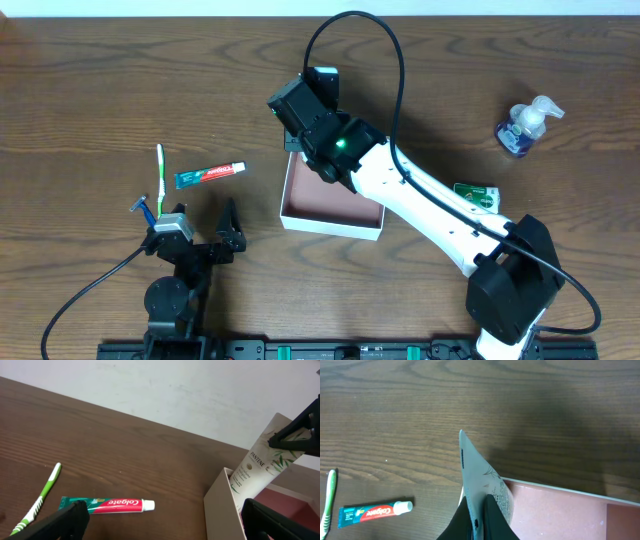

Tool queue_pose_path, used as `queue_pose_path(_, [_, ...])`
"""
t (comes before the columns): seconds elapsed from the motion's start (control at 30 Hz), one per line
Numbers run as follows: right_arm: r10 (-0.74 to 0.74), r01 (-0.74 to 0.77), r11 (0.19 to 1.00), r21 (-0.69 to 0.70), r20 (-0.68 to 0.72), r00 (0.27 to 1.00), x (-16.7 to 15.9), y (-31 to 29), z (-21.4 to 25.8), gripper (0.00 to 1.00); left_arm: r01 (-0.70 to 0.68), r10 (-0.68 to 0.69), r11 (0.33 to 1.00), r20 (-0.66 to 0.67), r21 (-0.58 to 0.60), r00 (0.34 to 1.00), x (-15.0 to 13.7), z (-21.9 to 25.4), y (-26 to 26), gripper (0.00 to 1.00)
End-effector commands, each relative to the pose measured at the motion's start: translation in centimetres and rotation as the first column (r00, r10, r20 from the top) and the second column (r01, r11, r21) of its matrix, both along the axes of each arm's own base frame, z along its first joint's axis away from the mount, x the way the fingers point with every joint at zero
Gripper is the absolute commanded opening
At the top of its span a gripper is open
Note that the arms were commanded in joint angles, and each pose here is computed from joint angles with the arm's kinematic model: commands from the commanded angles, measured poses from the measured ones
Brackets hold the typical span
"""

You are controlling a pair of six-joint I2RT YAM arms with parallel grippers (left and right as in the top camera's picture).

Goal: Pack container
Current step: 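Lower the Pantene tube upright into the box's left corner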

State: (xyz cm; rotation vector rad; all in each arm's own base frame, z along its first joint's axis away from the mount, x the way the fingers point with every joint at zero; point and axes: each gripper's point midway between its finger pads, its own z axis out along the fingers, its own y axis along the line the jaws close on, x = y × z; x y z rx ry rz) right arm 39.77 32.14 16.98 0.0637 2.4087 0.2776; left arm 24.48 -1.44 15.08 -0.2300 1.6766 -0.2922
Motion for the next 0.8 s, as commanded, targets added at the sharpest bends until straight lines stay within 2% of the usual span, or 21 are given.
queue_pose_path(0.0, [-0.03, 0.031, 0.999, 0.034, -0.016, 0.999, 0.35, -0.08, 0.02, 0.02, -0.003, 0.004, 1.0, -0.053, 0.012, 0.999, -0.08, -1.67, 0.13, 0.98])
queue_pose_path(0.7, [-0.119, 0.123, 0.989, 0.08, -0.057, 0.991, 0.42, -0.94, -0.36, 0.02, -0.004, 0.004, 1.0, -0.053, 0.012, 0.999, -0.08, -1.67, 0.13, 0.98])
queue_pose_path(0.73, [-0.118, 0.122, 0.989, 0.08, -0.057, 0.991, 0.42, -0.94, -0.36, 0.02, -0.004, 0.004, 1.0, -0.053, 0.012, 0.999, -0.08, -1.67, 0.13, 0.98])
queue_pose_path(0.77, [-0.118, 0.122, 0.989, 0.08, -0.057, 0.991, 0.42, -0.94, -0.36, 0.06, -0.003, 0.004, 1.0, -0.053, 0.012, 0.999, -0.08, -1.67, 0.13, 0.98])
